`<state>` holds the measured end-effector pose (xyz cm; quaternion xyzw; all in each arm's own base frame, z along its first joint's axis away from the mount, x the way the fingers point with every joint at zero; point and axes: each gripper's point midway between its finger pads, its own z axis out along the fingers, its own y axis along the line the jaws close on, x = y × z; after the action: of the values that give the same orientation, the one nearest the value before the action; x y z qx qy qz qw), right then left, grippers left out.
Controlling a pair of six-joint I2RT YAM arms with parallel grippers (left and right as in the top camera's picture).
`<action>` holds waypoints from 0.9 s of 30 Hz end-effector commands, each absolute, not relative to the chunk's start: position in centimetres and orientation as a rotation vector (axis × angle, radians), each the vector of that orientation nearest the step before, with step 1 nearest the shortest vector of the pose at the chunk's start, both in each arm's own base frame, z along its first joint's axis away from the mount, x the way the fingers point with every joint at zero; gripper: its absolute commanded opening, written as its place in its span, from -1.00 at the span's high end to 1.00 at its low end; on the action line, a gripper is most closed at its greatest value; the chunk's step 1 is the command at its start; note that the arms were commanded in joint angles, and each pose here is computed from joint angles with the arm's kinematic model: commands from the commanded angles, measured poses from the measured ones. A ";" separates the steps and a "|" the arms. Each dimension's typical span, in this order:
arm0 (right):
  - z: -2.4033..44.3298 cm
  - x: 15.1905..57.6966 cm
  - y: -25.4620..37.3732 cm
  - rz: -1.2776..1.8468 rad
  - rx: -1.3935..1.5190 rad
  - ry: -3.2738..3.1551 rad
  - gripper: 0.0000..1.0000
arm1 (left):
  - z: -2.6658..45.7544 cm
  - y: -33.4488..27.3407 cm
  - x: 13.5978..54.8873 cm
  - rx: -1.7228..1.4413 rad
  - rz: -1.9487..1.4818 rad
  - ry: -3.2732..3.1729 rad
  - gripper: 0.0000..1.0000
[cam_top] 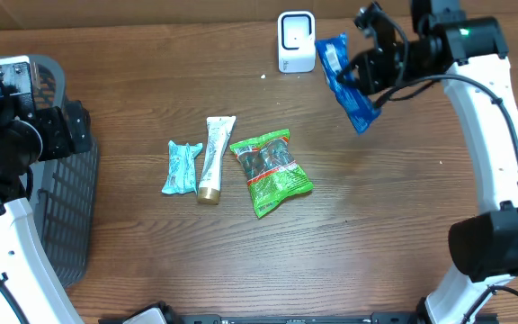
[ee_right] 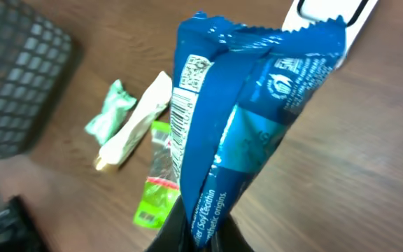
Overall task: Scan the item barcode
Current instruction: 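Carry the blue bar toward the white scanner with the right gripper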
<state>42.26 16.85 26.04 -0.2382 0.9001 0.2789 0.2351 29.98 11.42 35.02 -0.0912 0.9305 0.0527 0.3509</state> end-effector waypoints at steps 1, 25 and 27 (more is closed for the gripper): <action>29.5 43.1 16.4 0.480 -0.557 2.444 0.93 | 35.3 11.5 30.2 -0.213 0.141 2.402 -1.00; 30.5 57.6 16.4 -0.660 -0.370 1.960 0.93 | 35.3 11.5 30.2 -0.213 0.141 2.402 -1.00; 28.5 58.6 16.9 -0.675 -0.390 1.966 0.93 | 35.3 11.5 30.2 -0.213 0.141 2.402 -1.00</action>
<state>57.18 17.29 30.67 -0.1521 0.8153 -0.2360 0.5064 29.98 11.42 35.02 -0.0912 0.9305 0.0527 0.3509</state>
